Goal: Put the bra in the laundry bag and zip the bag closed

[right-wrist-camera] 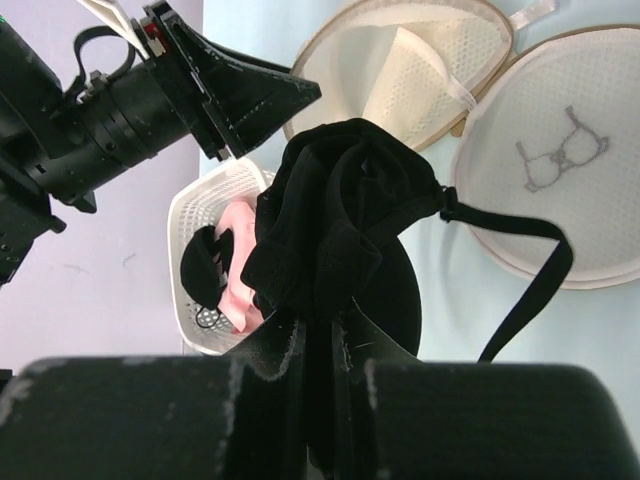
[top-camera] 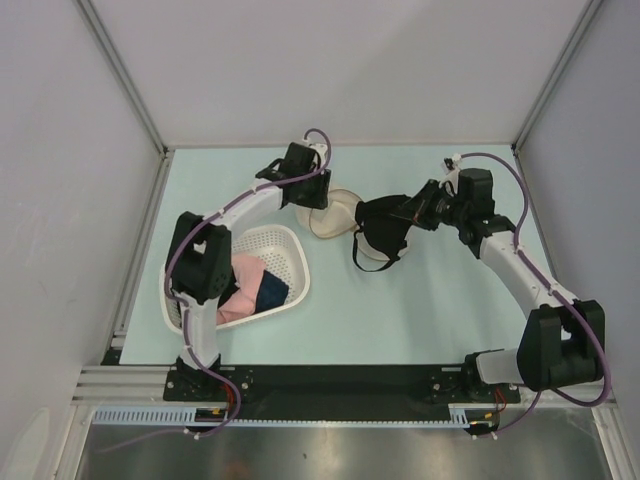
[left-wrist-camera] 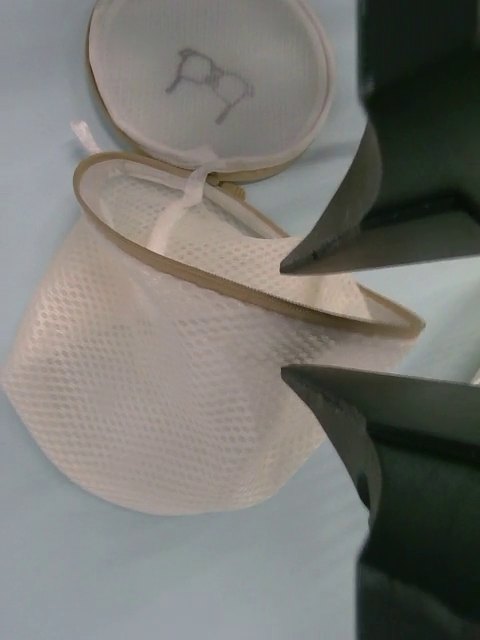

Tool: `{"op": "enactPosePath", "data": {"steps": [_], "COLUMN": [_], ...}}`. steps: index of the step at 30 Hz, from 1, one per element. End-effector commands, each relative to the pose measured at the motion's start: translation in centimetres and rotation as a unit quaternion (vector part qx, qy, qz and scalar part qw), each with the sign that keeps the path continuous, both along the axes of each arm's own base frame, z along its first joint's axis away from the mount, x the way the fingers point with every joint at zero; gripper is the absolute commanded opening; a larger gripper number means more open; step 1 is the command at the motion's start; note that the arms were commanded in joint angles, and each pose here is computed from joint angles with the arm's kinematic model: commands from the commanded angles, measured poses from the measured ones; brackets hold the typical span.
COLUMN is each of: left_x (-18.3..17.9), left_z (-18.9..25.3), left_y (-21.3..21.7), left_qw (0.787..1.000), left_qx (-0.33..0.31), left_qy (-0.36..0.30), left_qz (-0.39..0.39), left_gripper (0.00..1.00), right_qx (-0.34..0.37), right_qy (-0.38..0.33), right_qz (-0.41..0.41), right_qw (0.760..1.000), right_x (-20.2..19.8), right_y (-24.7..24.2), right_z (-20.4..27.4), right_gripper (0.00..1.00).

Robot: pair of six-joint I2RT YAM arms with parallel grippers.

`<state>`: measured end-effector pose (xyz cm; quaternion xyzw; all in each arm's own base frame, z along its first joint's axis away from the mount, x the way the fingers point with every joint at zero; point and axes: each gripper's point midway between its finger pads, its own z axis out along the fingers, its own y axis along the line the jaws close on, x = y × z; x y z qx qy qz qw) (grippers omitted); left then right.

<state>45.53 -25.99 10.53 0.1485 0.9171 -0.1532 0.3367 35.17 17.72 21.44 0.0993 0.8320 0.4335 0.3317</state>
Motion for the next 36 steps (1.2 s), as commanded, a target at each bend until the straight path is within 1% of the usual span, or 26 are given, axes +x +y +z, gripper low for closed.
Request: {"op": "enactPosePath", "data": {"steps": [1,2,3,5,6,7,8,11,12,13,15,16,18,19,21,22,23,24,25,27,28,30,32,36], "left_x": [2.0,2.4,2.4,2.5,2.5,2.5,2.3,0.9,0.1,-0.9,-2.3,-3.7,-4.8,-6.0,-7.1,-8.0,-9.2,-9.7,-10.5,-11.1,-11.8,-12.2,-13.1,-13.5], "left_z": [1.9,1.9,1.8,2.0,1.5,1.8,1.7,2.7,4.0,3.9,4.8,5.7,6.7,7.6,8.0,7.3,8.1,8.4,7.3,8.0,6.4,5.6,4.3,4.0], "left_y": [-0.4,-0.4,-0.5,-1.1,-1.2,-1.3,-1.6,-3.0,-3.9,-4.3,-5.2,-5.9,-6.2,-6.8,-7.2,-7.2,-7.6,-7.6,-7.5,-7.5,-7.0,-7.0,-7.0,-7.1], "left_qw": [0.998,0.997,0.997,0.996,0.996,0.995,0.995,0.998,0.999,1.0,0.998,0.995,0.99,0.983,0.977,0.973,0.966,0.962,0.959,0.954,0.955,0.953,0.953,0.955], "left_qx": [0.046,0.054,0.059,0.067,0.074,0.076,0.077,0.046,0.017,-0.006,-0.046,-0.088,-0.132,-0.174,-0.201,-0.217,-0.242,-0.254,-0.264,-0.283,-0.28,-0.283,-0.279,-0.274], "left_qy": [-0.05,-0.055,-0.055,-0.06,-0.057,-0.057,-0.054,-0.045,-0.042,-0.022,-0.008,0.007,0.019,0.03,0.039,0.058,0.071,0.073,0.083,0.066,0.084,0.092,0.106,0.1], "left_qz": [0.011,0.015,0.015,0.01,0.01,0.012,0.011,-0.004,-0.02,-0.019,-0.031,-0.038,-0.037,-0.047,-0.055,-0.047,-0.065,-0.069,-0.063,-0.069,-0.057,-0.057,-0.054,-0.053], "left_gripper": [0.39,0.36,0.29,0.22,0.08,0.01,0.0,0.0,0.0,0.0,0.0,0.0,0.0,0.0,0.0,0.0,0.0,0.0,0.0,0.0,0.0,0.0,0.0,0.0], "right_qx": [-0.005,-0.008,-0.013,-0.027,-0.032,-0.042,-0.047,-0.068,-0.074,-0.081,-0.097,-0.108,-0.12,-0.128,-0.138,-0.148,-0.147,-0.144,-0.145,-0.138,-0.121,-0.099,-0.071,-0.053], "right_qy": [-0.052,-0.053,-0.054,-0.058,-0.061,-0.064,-0.064,-0.076,-0.082,-0.093,-0.113,-0.123,-0.133,-0.13,-0.128,-0.108,-0.11,-0.099,-0.086,-0.071,-0.039,-0.02,-0.014,0.005], "right_qz": [0.01,0.012,0.012,0.012,0.011,0.009,0.01,0.016,0.018,0.015,0.018,0.006,0.007,0.002,-0.004,-0.007,-0.014,-0.024,-0.037,-0.067,-0.088,-0.107,-0.125,-0.141], "right_qw": [0.999,0.999,0.998,0.998,0.998,0.997,0.997,0.995,0.994,0.992,0.989,0.987,0.984,0.983,0.982,0.983,0.983,0.984,0.985,0.986,0.988,0.989,0.99,0.989], "right_x": [1.1,1.0,0.9,0.8,0.7,0.7,0.6,0.3,0.1,-0.1,-0.5,-0.6,-1.1,-1.3,-1.8,-2.4,-2.8,-3.1,-3.5,-3.8,-4.1,-4.0,-3.4,-2.0], "right_y": [0.8,1.0,0.9,0.9,0.8,0.6,0.6,0.4,0.3,0.1,0.2,-0.2,0.1,0.0,0.0,-0.3,-0.5,-0.8,-1.2,-1.9,-2.2,-2.5,-2.6,-3.1], "right_z": [2.3,2.2,2.1,1.7,1.7,1.5,1.4,1.4,1.6,1.8,2.0,2.1,2.3,2.1,2.3,1.7,2.4,2.5,2.3,2.8,2.5,2.5,3.1,3.3], "right_gripper": [0.0,0.0,0.0,0.0,0.0,0.0,0.0,0.0,0.0,0.0,0.0,0.0,0.0,0.0,0.0,0.0,0.0,0.0,0.0,0.0,0.0,0.0,0.0,0.0]}}
